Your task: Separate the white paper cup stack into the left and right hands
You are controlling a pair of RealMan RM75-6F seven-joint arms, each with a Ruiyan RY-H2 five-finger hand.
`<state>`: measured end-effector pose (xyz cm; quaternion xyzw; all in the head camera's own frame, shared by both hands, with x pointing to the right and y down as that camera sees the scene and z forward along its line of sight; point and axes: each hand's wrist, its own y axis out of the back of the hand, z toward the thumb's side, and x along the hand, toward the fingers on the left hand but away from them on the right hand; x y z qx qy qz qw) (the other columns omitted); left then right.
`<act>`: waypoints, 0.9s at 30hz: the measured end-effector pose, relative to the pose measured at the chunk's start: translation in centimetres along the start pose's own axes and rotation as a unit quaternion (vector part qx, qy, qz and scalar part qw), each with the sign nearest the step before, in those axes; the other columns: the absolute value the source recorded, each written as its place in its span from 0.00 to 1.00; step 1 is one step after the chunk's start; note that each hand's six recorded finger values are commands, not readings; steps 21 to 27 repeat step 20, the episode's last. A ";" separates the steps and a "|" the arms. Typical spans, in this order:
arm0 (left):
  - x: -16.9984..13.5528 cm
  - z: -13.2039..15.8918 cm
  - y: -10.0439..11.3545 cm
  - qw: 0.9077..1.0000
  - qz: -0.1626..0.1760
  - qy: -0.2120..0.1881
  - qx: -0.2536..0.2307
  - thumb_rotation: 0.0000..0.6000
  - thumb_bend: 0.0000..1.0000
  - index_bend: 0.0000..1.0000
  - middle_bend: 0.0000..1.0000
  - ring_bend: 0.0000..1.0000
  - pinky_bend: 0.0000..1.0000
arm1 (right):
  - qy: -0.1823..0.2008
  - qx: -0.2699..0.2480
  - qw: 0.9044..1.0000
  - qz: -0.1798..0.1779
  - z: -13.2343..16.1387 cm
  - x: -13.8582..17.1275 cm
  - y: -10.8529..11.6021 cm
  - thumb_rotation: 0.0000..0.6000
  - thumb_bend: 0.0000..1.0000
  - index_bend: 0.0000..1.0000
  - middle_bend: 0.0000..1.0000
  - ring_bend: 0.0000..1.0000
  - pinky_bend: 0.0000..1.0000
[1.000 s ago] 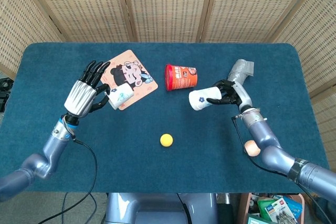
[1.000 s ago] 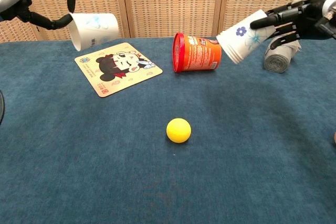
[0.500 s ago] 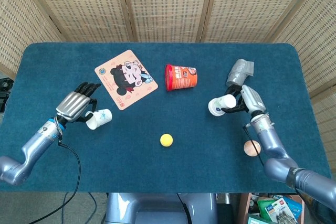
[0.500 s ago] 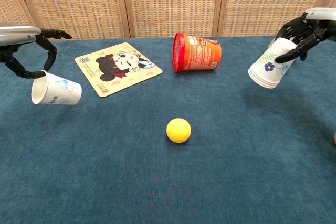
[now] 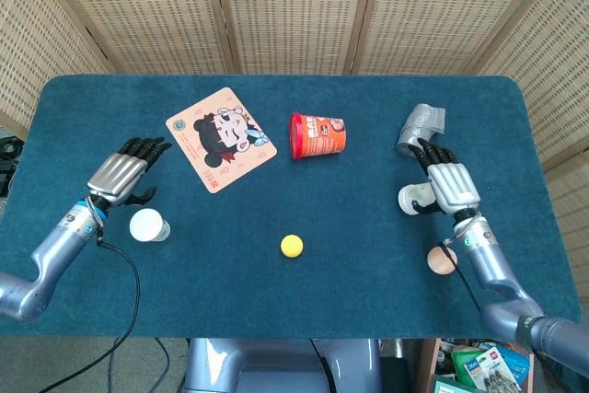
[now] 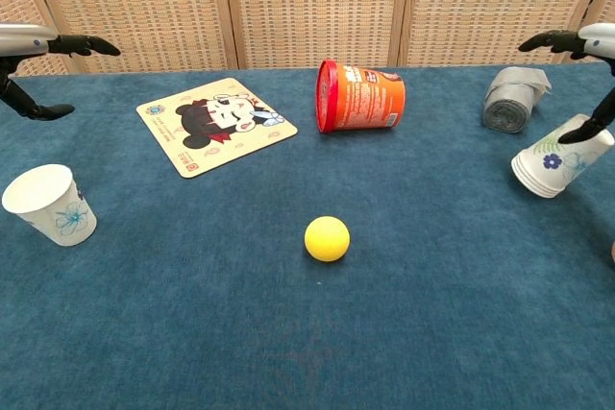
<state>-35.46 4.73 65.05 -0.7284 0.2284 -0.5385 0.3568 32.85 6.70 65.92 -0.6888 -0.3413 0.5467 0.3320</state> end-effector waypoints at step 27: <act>-19.0 -6.9 0.2 0.955 0.205 0.175 -0.120 1.00 0.09 0.00 0.00 0.00 0.00 | -0.043 0.035 0.991 -0.126 -5.6 17.6 2.5 1.00 0.00 0.00 0.00 0.00 0.01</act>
